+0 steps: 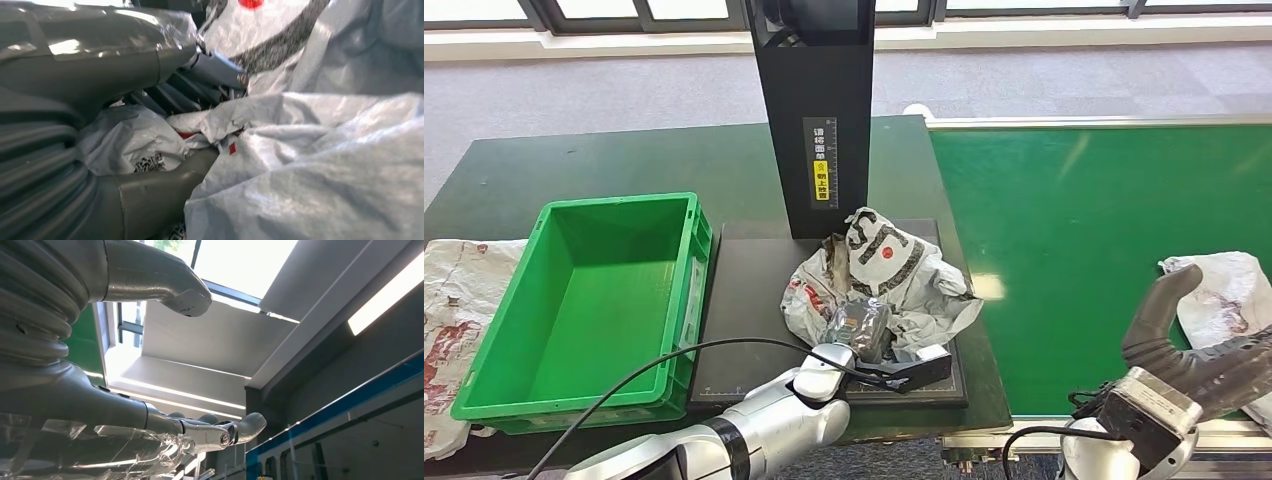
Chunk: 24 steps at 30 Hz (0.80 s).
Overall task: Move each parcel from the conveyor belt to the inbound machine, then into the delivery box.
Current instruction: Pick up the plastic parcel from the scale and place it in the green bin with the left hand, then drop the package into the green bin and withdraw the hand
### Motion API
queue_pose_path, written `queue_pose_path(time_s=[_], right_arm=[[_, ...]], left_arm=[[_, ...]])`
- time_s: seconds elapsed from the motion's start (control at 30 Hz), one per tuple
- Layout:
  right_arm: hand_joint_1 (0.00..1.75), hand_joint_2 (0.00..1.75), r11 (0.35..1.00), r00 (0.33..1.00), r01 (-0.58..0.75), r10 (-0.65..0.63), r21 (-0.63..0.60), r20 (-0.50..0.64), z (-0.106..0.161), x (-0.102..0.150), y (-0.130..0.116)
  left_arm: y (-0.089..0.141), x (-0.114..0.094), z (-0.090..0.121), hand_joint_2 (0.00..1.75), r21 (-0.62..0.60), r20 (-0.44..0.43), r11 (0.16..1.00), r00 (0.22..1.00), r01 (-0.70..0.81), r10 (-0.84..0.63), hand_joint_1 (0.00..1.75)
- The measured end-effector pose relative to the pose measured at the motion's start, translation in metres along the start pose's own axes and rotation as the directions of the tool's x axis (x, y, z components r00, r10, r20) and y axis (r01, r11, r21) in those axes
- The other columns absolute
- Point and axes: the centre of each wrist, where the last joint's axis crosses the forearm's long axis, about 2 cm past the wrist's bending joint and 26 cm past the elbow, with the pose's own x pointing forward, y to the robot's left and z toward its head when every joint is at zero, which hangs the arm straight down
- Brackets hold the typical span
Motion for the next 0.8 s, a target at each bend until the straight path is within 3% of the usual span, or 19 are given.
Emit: queue_pose_path(time_s=[0.07,0.17,0.23,0.3,0.37,0.43,0.57,0.8], right_arm=[[0.0,1.75,1.0,1.0,0.0,0.0,-0.001,-0.001,0.0,0.0,0.0],[0.0,1.75,1.0,1.0,-0.004,0.004,-0.007,-0.007,0.0,-0.002,-0.002],[0.0,1.75,1.0,1.0,-0.009,0.008,-0.009,-0.011,0.0,-0.003,-0.003],[0.0,1.75,1.0,1.0,-0.01,0.01,-0.009,-0.014,0.001,-0.003,-0.004],[0.0,1.75,1.0,1.0,-0.01,0.01,-0.009,-0.017,0.001,-0.003,-0.004],[0.0,1.75,1.0,1.0,-0.01,0.01,-0.008,-0.019,0.002,-0.004,-0.004],[0.0,1.75,1.0,1.0,-0.013,0.013,-0.004,-0.018,0.002,-0.004,-0.004],[0.0,1.75,1.0,1.0,-0.024,0.024,-0.001,-0.016,0.002,-0.005,-0.006]], left_arm=[[0.001,0.004,0.002,1.75,0.111,0.05,0.994,0.999,0.006,-0.012,1.75],[0.007,0.027,0.015,1.75,0.323,0.317,0.947,0.942,0.007,-0.115,1.75],[0.029,0.032,0.019,1.75,0.48,0.44,0.877,0.872,-0.026,-0.215,1.75],[0.065,0.006,0.015,1.75,0.614,0.402,0.785,0.889,-0.084,-0.219,1.75],[0.096,-0.041,0.015,1.75,0.706,0.295,0.685,0.954,-0.182,-0.051,1.75],[0.113,-0.081,0.024,1.75,0.781,0.24,0.561,0.961,-0.274,0.136,1.75],[0.134,-0.127,0.046,1.75,0.879,0.205,0.39,0.955,-0.276,0.214,1.75],[0.143,-0.183,0.077,1.75,0.951,0.08,0.273,0.967,-0.147,0.241,1.75]])
